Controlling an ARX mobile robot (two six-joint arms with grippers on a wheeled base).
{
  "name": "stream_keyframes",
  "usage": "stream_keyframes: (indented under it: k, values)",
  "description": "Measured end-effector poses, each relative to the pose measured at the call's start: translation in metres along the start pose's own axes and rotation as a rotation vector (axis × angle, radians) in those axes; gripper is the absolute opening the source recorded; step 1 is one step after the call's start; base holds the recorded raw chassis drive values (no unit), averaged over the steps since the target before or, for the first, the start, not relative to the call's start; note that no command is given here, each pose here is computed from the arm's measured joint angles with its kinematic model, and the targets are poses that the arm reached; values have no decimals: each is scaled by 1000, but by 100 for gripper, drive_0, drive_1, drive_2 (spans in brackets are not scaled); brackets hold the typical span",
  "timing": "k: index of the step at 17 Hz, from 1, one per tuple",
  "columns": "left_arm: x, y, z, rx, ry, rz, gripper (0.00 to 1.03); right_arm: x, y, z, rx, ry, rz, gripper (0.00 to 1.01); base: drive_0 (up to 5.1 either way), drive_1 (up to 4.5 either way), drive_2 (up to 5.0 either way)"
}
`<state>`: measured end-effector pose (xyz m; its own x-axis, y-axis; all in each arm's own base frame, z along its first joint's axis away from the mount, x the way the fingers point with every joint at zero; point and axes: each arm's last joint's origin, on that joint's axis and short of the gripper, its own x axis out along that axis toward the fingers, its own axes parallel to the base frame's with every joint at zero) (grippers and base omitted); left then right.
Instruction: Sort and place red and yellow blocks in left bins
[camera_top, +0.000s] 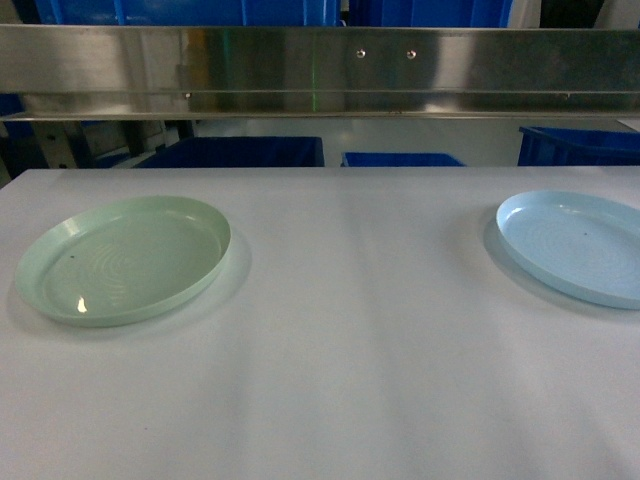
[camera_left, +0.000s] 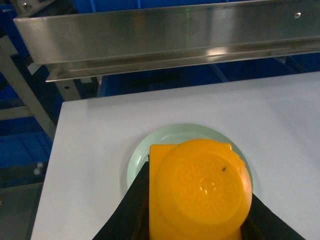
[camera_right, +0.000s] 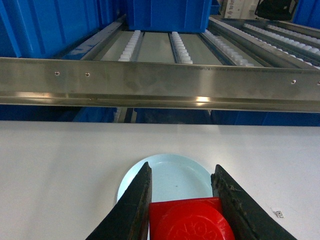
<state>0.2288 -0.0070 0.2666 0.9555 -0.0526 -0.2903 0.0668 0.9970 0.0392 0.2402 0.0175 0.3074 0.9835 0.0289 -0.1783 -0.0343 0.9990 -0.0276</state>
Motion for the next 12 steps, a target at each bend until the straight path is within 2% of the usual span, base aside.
stream_keyframes:
  k: [4,7,12]
  values:
    - [4,10,-2,-13,-1,34,27,0,0,0,0,0,0,29,0,0,0]
    - [6,9,0,-9,-20,5,27,0,0,0,0,0,0,29,0,0,0]
    - [7,9,1,-7,-36,9,27,0,0,0,0,0,0,29,0,0,0]
